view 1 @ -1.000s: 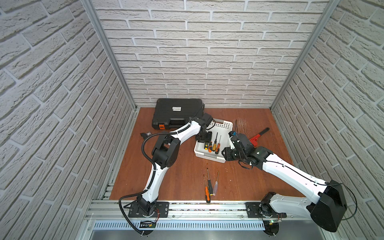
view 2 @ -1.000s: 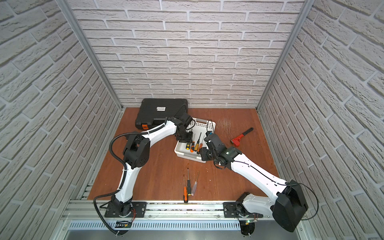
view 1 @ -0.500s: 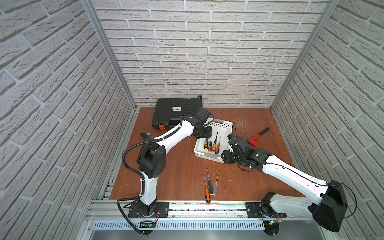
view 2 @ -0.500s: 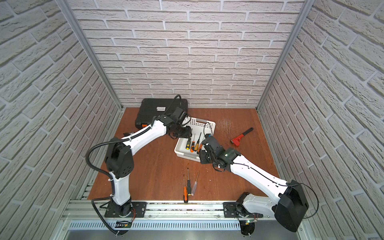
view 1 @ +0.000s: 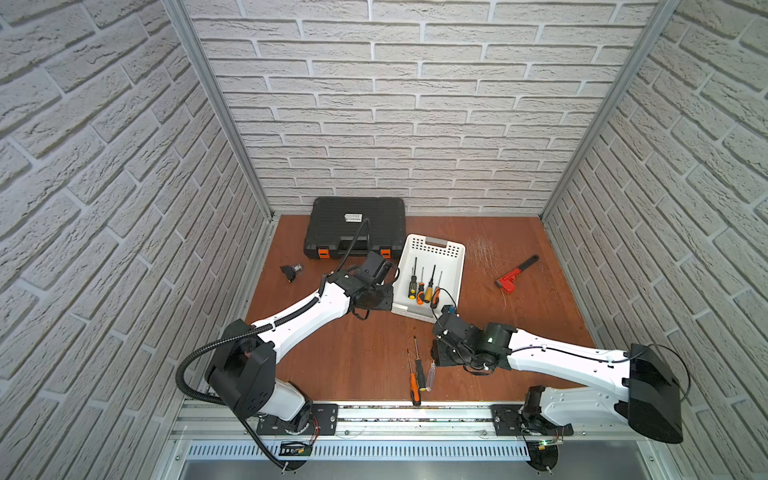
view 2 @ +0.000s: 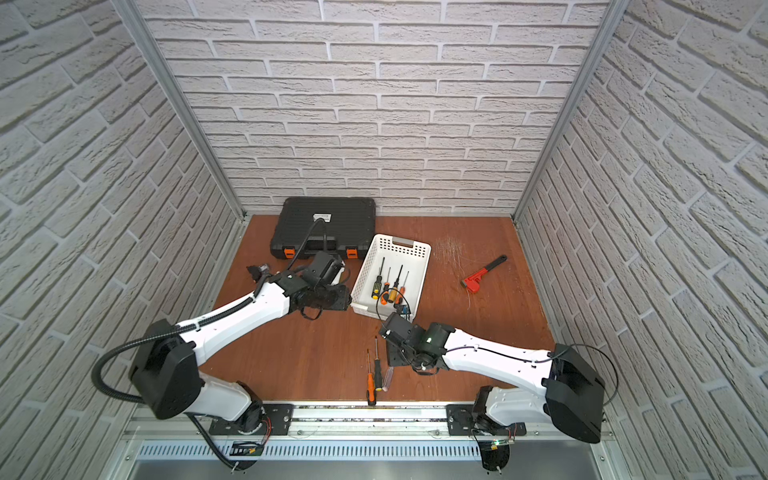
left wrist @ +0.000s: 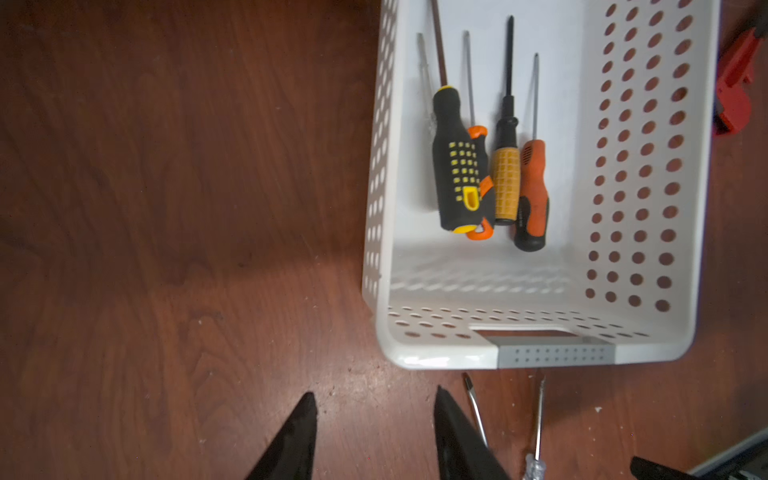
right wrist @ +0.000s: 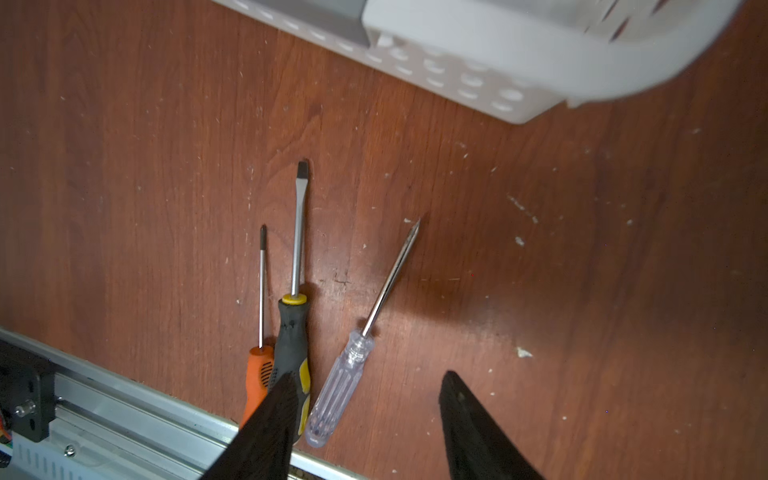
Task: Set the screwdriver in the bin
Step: 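Open the left gripper and withdraw it while the right gripper moves toward the remaining screwdrivers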
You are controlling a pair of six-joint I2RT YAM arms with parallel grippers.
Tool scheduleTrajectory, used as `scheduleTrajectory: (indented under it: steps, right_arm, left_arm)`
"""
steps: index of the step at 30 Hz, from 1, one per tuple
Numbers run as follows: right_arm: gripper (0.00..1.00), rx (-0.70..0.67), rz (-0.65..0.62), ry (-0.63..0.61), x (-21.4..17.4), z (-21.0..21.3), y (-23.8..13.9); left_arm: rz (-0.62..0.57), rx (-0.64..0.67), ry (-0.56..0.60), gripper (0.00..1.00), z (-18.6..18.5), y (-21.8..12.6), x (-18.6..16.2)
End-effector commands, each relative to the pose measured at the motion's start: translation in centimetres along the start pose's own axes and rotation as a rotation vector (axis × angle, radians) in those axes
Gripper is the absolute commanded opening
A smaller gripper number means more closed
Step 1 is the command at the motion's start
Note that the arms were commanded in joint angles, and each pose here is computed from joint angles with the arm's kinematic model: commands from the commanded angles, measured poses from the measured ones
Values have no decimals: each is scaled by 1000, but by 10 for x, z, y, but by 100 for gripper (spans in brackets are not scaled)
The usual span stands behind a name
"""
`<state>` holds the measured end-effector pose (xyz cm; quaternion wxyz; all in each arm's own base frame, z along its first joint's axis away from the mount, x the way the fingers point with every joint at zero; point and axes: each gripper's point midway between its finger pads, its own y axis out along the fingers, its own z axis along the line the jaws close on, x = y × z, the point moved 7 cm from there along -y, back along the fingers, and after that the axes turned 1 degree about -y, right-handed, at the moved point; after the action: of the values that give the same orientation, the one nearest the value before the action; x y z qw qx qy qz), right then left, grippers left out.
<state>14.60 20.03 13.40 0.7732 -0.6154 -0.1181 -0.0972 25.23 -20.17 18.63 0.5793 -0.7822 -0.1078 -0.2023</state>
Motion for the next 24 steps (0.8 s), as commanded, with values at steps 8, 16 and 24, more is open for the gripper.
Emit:
scheduleTrajectory:
  steps: [8,16,24]
  right_arm:
    - [51,-16,84,79,-9,20,31]
    - [46,-57,189,59,-26,24,47]
    - [35,-97,221,45,-33,15,50]
  left_arm:
    - [-117,32,-80,49,16,-10,-3]
    - [-127,41,-107,49,27,-12,-6]
    - [-136,57,-127,49,36,-17,-6]
